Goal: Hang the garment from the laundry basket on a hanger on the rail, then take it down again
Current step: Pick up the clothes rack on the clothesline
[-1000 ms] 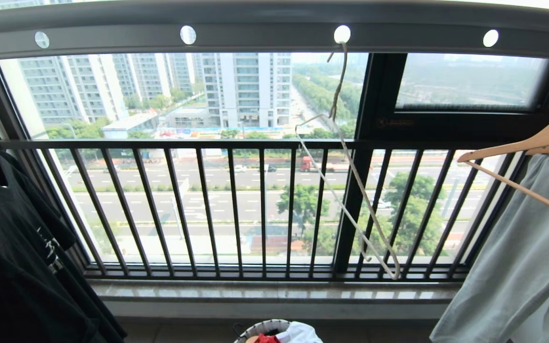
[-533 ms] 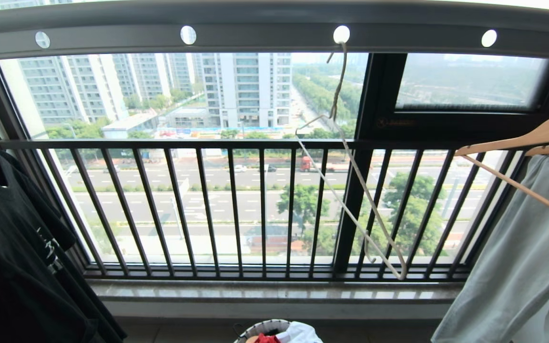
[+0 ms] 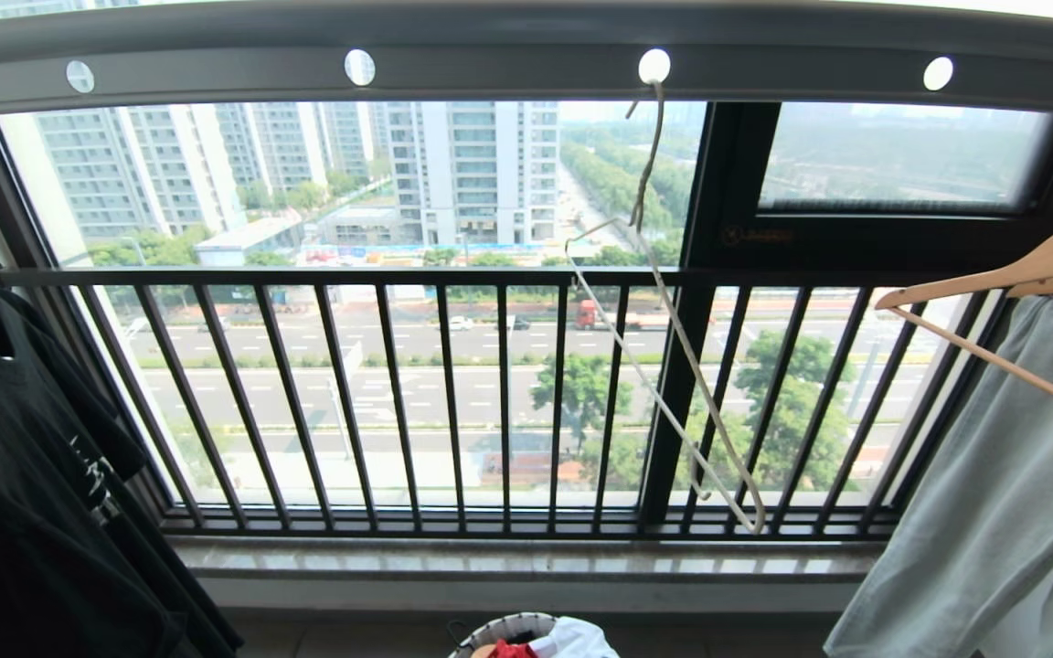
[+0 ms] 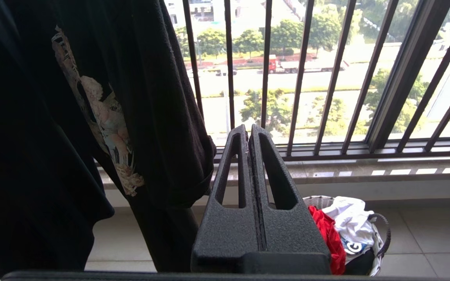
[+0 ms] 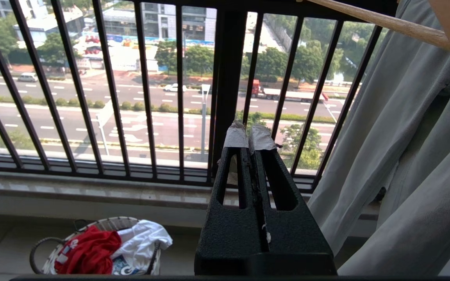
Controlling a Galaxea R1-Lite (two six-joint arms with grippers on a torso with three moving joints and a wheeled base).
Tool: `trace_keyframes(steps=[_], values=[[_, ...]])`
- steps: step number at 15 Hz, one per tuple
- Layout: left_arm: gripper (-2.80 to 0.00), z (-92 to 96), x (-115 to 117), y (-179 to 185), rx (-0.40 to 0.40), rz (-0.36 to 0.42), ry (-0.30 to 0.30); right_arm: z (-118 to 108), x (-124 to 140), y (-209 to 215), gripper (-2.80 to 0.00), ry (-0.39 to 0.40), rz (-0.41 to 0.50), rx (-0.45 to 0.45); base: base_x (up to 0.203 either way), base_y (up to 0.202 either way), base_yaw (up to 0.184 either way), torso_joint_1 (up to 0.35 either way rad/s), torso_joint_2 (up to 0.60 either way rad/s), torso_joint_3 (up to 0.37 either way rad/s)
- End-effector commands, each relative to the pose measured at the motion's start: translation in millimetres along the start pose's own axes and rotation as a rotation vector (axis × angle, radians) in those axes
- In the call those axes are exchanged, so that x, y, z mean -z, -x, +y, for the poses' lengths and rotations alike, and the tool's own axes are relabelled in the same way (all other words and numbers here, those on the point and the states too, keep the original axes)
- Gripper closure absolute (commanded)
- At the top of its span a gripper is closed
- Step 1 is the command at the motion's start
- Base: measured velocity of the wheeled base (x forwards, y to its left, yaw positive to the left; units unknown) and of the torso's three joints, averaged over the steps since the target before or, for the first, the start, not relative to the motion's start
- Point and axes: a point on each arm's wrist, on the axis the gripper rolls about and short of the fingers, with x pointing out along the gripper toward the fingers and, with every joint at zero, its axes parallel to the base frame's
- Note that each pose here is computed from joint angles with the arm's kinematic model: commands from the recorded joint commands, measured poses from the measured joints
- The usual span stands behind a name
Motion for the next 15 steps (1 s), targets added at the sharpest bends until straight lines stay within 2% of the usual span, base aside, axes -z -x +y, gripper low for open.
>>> trace_keyframes(steps=[1,6,11,14,15], values=[[0.00,0.0,0,0,0.000,0.000,0.000,-2,-42,-9,0.00,0.001,0.040,-0.015,0.000,0.000,0.000,0.000,0.00,0.000],[0.00,0.0,0,0,0.000,0.000,0.000,-4,-128,-45,0.00,-0.015,0.125,-0.144,0.000,0.000,0.000,0.000,0.00,0.000],[0.00,0.0,0,0,0.000,0.000,0.000,-2,-201,-84,0.00,-0.115,0.271,-0.385,0.000,0.000,0.000,0.000,0.00,0.000],[0.00,0.0,0,0,0.000,0.000,0.000,7,-228,-119,0.00,-0.159,0.371,-0.557,0.000,0.000,0.000,0.000,0.00,0.000],[0.00,0.0,0,0,0.000,0.000,0.000,13,-238,-133,0.00,-0.199,0.391,-0.594,0.000,0.000,0.000,0.000,0.00,0.000]])
